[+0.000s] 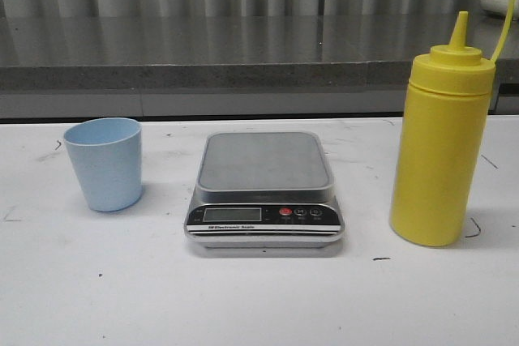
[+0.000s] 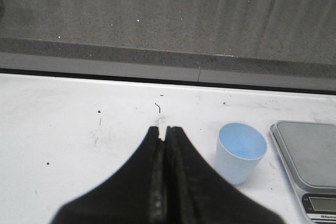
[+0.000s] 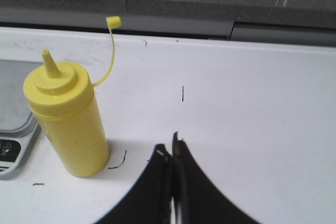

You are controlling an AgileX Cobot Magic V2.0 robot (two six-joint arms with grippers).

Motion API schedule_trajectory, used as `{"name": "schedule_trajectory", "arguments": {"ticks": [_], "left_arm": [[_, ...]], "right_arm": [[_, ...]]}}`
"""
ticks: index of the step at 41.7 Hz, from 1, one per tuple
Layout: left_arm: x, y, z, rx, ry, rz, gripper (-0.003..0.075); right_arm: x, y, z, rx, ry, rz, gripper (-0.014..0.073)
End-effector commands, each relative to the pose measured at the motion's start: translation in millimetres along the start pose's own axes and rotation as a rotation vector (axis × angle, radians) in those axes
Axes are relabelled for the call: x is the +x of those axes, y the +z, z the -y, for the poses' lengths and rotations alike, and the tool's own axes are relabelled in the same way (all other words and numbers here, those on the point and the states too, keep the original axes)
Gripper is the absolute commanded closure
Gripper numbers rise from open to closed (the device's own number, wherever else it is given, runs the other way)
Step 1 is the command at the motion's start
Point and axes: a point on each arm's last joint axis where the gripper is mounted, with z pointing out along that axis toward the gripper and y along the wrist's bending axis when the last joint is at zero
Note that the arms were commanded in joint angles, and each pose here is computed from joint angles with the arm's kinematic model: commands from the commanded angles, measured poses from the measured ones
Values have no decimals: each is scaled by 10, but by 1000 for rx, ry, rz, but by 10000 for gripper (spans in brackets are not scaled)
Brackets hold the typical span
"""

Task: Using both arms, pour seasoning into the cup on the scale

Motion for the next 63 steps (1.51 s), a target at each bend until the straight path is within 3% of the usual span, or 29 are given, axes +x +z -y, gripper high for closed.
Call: {"name": "schedule_trajectory", "arguments": {"ticks": [1, 6, 9, 16, 19, 23, 27, 29, 42, 63], "left_arm": [[-158, 3, 11, 5, -9, 78, 740], [-148, 32, 10, 4, -10, 56, 740], [-136, 32, 10, 3, -10, 43, 740], [-117, 33, 9, 3, -10, 23, 726], [-109, 33, 9, 3, -10, 14, 651], [-96, 33, 9, 2, -10, -1, 468], [-103, 60, 15, 8, -8, -34, 279], [-122, 95, 30, 22, -5, -67, 239], [-340, 631, 225, 123, 44, -306, 239], [-287, 2119, 626, 153, 103, -672, 239]], "right_arm": [[-120, 79, 10, 10, -9, 33, 663], [-92, 160, 9, 8, -9, -24, 658], [-79, 167, 2, 3, -12, -40, 604], [-59, 166, -29, -22, -42, -61, 251], [-47, 165, -32, -24, -44, -74, 80], [-22, 162, -32, -24, -44, -102, -20], [-7, 161, -31, -25, -44, -118, -26], [-4, 160, -31, -25, -44, -121, -26], [-3, 160, -31, -25, -44, -122, -26], [-2, 160, -31, -25, -44, -124, -26]]}}
